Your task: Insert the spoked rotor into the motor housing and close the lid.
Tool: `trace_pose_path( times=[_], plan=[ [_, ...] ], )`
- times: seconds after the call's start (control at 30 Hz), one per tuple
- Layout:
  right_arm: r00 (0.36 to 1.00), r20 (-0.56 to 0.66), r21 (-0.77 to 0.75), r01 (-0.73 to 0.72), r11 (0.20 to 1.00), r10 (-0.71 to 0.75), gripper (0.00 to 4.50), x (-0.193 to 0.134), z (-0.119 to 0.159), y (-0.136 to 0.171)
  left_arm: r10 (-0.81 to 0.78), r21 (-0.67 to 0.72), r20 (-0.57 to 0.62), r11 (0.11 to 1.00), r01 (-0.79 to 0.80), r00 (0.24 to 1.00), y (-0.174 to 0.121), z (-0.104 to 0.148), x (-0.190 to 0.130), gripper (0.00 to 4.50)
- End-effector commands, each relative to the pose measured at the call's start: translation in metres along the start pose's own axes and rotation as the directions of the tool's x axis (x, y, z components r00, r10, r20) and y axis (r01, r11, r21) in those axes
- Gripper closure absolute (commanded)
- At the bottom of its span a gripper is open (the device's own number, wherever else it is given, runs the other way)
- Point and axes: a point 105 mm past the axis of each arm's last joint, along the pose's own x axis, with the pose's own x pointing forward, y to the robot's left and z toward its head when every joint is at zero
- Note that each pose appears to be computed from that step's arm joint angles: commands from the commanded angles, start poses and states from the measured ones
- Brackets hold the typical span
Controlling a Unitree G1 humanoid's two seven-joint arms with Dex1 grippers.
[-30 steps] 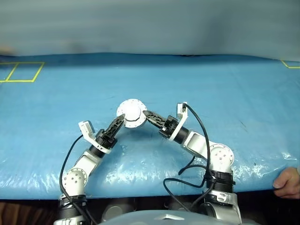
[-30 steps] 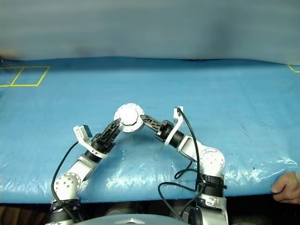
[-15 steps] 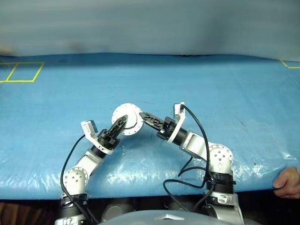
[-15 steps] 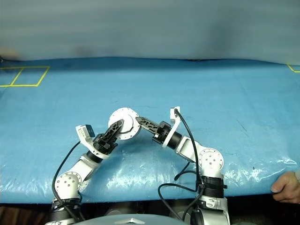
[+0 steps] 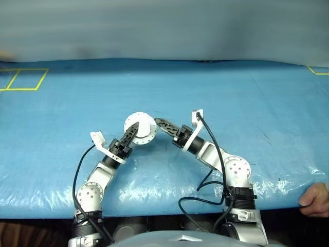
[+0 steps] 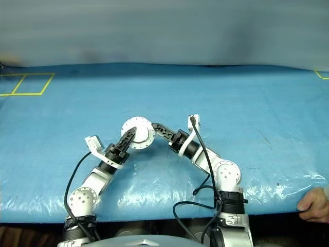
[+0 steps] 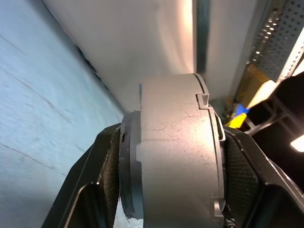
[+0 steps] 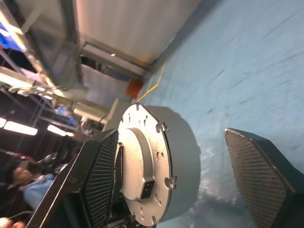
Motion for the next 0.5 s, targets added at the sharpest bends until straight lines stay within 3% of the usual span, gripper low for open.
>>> trace_pose_path(
  times=[0.03,0.23,0.5],
  plan=[
    [0.997,0.072,-0.044,0.042,0.998,-0.039,0.97,-0.001,0.013,-0.005,0.082,0.100,0.178,0.990,-0.101,0.981,0.008,0.034,0.010,1.73],
    [0.990,0.122,-0.068,0.074,0.995,-0.066,0.97,-0.009,0.019,-0.010,0.295,0.102,0.412,0.925,-0.366,0.862,0.041,0.079,0.020,1.73],
    [0.979,0.182,-0.042,0.102,0.994,-0.093,0.97,-0.018,0.021,-0.015,0.365,0.137,0.347,0.892,-0.432,0.864,0.059,0.079,0.052,1.73]
  ],
)
